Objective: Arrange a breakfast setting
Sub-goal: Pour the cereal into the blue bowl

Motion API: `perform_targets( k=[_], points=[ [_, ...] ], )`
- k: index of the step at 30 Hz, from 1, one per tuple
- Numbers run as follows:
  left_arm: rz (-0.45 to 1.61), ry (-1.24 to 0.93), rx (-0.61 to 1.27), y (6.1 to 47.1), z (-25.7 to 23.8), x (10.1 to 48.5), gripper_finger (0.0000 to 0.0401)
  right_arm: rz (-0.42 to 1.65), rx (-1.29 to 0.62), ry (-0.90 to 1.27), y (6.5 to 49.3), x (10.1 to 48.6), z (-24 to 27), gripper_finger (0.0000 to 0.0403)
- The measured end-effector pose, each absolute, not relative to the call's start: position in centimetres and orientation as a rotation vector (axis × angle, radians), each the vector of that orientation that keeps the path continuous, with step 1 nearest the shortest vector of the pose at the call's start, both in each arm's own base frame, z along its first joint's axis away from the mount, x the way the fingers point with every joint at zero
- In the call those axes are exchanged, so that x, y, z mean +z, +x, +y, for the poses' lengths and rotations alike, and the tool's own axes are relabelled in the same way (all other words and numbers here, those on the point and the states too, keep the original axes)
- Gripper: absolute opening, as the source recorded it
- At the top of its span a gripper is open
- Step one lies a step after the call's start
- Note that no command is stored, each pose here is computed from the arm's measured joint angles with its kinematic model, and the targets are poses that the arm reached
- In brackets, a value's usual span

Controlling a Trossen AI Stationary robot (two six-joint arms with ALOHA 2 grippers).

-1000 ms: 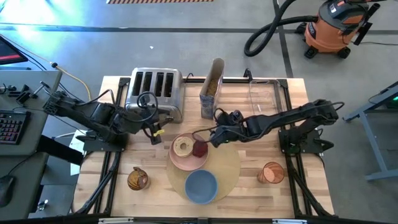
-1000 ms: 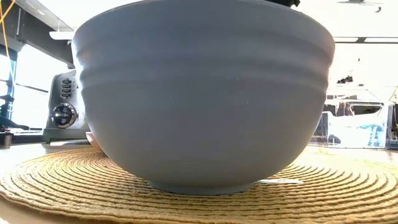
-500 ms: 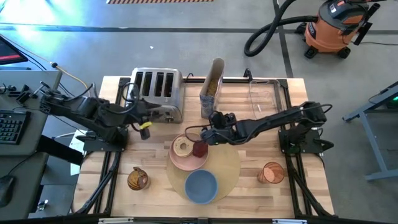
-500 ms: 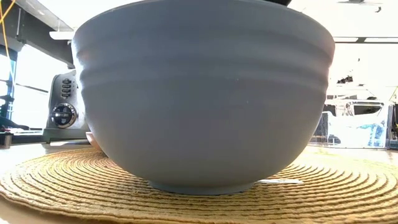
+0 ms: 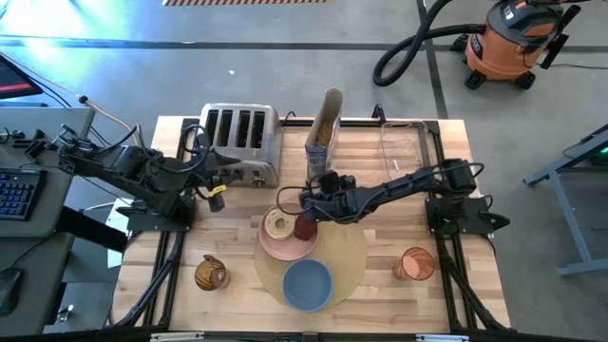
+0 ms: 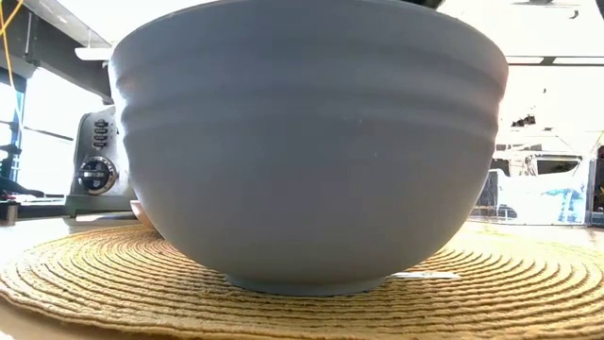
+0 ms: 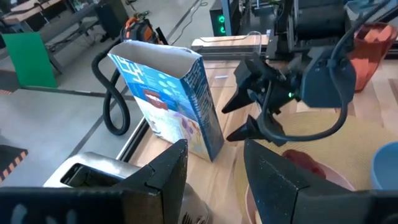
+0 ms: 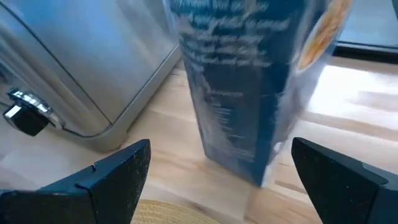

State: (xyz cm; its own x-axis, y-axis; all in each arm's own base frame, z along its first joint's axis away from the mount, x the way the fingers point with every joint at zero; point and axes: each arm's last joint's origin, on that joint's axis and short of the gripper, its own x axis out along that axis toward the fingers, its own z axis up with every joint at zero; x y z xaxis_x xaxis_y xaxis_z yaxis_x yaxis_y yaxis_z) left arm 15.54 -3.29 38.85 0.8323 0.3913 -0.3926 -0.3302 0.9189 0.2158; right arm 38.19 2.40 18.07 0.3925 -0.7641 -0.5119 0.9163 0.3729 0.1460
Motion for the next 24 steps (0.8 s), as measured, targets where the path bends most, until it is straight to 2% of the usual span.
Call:
perform_targets(
  k=[15,24],
  points=[
    [0.447,0.136,0.38,15.5,-3.3,38.8,0.0149,0.336,-1.174,0.47,39.1,16.8,0.2,0.0371],
    [0.455,0.147,0.378,15.5,-3.3,38.8,0.0149,0.357,-1.212,0.512,39.7,14.1,-0.8,0.0371]
  ],
)
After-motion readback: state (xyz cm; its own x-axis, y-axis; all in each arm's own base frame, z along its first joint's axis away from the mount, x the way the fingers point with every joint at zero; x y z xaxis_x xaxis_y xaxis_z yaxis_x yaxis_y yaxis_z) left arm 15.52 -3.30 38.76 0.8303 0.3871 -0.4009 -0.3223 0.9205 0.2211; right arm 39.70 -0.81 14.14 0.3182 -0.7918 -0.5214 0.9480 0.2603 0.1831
